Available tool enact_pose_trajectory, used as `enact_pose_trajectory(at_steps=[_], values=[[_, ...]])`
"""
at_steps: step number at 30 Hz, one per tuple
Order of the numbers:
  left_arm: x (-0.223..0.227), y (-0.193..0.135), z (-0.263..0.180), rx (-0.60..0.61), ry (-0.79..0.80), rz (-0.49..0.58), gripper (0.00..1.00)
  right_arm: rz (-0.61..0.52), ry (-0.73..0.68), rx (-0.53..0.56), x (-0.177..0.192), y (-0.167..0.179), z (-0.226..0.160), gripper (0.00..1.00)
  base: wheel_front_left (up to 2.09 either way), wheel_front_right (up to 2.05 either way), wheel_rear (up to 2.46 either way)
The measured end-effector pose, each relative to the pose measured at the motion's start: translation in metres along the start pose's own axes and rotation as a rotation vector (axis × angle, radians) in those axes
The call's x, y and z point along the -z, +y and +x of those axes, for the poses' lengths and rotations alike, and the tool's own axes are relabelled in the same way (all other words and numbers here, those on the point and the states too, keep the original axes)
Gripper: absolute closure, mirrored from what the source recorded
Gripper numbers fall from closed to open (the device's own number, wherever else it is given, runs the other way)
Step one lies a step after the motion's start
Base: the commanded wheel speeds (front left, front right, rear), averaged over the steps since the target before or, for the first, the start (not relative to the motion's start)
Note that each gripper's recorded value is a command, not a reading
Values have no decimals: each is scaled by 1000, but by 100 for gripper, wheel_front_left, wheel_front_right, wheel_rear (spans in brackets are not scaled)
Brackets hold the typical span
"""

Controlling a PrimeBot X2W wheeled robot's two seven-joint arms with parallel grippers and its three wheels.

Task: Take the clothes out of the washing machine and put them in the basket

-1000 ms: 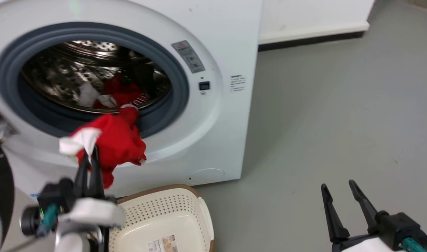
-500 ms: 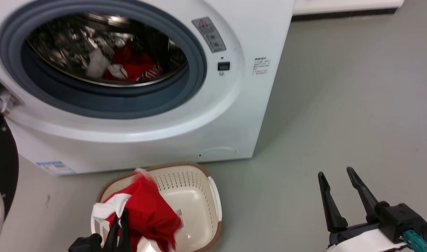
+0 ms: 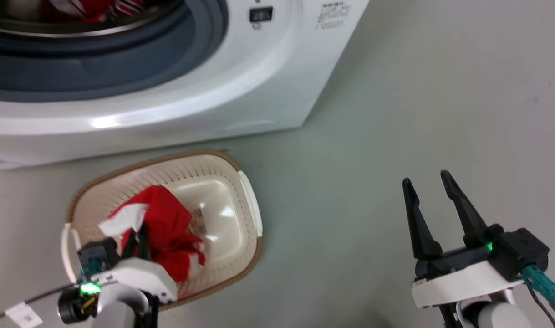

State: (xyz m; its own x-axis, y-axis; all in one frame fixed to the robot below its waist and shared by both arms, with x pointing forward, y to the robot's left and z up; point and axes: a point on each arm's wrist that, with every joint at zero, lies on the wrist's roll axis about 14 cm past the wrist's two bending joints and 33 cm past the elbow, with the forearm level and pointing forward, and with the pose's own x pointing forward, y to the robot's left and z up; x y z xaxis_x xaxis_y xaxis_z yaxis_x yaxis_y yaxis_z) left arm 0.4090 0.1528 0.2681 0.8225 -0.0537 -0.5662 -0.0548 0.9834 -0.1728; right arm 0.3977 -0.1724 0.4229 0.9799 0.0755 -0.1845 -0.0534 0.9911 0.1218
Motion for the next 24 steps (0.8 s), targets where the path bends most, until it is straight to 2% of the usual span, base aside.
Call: enact_pose_trajectory(at_steps=[7, 8, 15, 16, 17, 18, 24], values=[[57, 21, 49, -70, 198, 21, 100, 27, 85, 37, 39, -14, 15, 0, 0, 0, 0], [92, 24, 54, -96, 314, 11, 100, 28, 119, 66, 53, -23, 14, 0, 0, 0, 0], [132, 16, 66, -85, 459, 10, 100, 7, 169, 131, 69, -45, 7, 0, 0, 0, 0], [134, 14, 67, -83, 468, 13, 73, 5, 167, 134, 69, -47, 7, 0, 0, 0, 0], [134, 14, 66, -86, 472, 12, 26, 4, 165, 136, 68, -47, 6, 0, 0, 0, 0], [134, 13, 64, -87, 474, 14, 0, 4, 160, 136, 66, -47, 6, 0, 0, 0, 0], [113, 1, 49, -67, 430, 19, 0, -17, 97, 131, 43, -46, 3, 0, 0, 0, 0]])
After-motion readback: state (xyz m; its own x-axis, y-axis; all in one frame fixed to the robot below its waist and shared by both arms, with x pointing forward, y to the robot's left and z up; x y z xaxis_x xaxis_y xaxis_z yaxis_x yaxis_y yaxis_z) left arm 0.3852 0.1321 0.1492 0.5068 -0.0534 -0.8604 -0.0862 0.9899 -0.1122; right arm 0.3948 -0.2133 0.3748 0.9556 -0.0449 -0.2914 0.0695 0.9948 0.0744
